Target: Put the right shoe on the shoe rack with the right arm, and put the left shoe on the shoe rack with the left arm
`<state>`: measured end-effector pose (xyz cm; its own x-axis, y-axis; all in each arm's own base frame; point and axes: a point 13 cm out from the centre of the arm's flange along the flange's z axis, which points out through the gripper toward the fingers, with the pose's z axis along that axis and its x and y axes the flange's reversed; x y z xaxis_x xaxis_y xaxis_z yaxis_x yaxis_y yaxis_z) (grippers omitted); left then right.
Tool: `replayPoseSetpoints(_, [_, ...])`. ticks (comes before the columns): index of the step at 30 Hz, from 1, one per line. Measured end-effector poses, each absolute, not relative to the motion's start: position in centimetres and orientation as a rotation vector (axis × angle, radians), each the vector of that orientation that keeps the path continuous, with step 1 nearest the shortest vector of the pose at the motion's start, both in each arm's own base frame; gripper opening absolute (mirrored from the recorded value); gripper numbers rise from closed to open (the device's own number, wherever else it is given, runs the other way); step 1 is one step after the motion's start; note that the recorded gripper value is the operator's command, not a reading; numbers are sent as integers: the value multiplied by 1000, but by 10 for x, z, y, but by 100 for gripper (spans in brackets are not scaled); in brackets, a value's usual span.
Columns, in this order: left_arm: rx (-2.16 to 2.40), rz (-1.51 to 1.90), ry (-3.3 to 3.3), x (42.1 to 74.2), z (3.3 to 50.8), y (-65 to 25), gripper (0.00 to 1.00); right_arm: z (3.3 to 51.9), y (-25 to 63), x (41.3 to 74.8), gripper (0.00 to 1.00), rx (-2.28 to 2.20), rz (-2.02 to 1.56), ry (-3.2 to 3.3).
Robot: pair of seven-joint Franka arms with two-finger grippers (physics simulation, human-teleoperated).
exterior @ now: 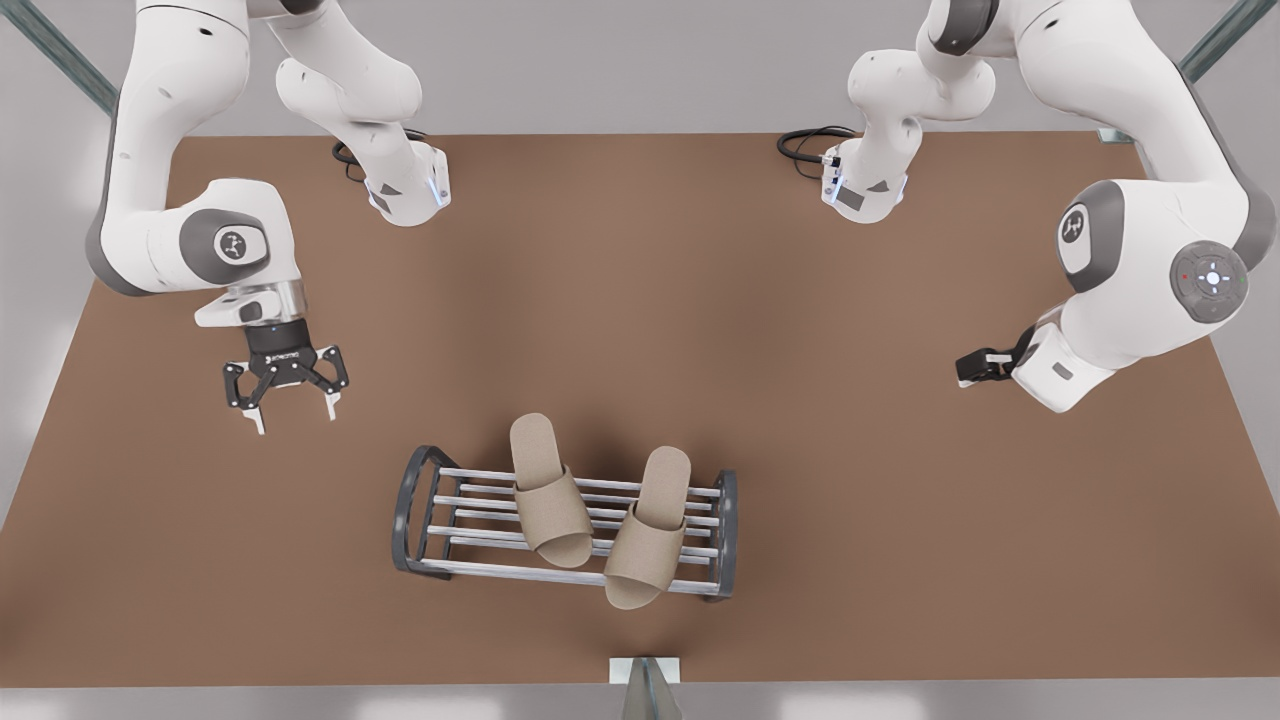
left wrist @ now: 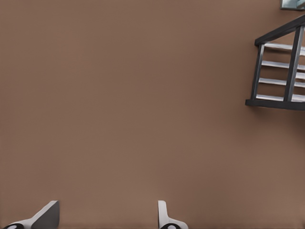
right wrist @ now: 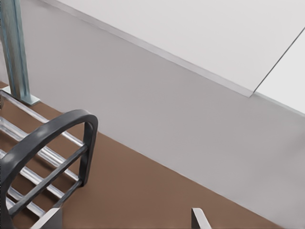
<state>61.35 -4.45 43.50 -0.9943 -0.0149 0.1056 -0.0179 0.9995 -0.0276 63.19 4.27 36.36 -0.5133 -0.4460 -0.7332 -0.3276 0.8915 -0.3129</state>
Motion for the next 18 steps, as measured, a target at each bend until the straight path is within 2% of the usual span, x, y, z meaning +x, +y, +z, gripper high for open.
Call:
replayPoseSetpoints(11, [-33,137,-3042,608,447,-78,100,349,65,622,100,-619,-144,2170])
replayPoseSetpoints(16, [-81,175,-3054,598,465,-99,100,311,68,604,100,-466,-46,2268])
replayPoseSetpoints(18, [-86,179,-3052,594,470,-101,100,310,81,602,100,-315,56,2296])
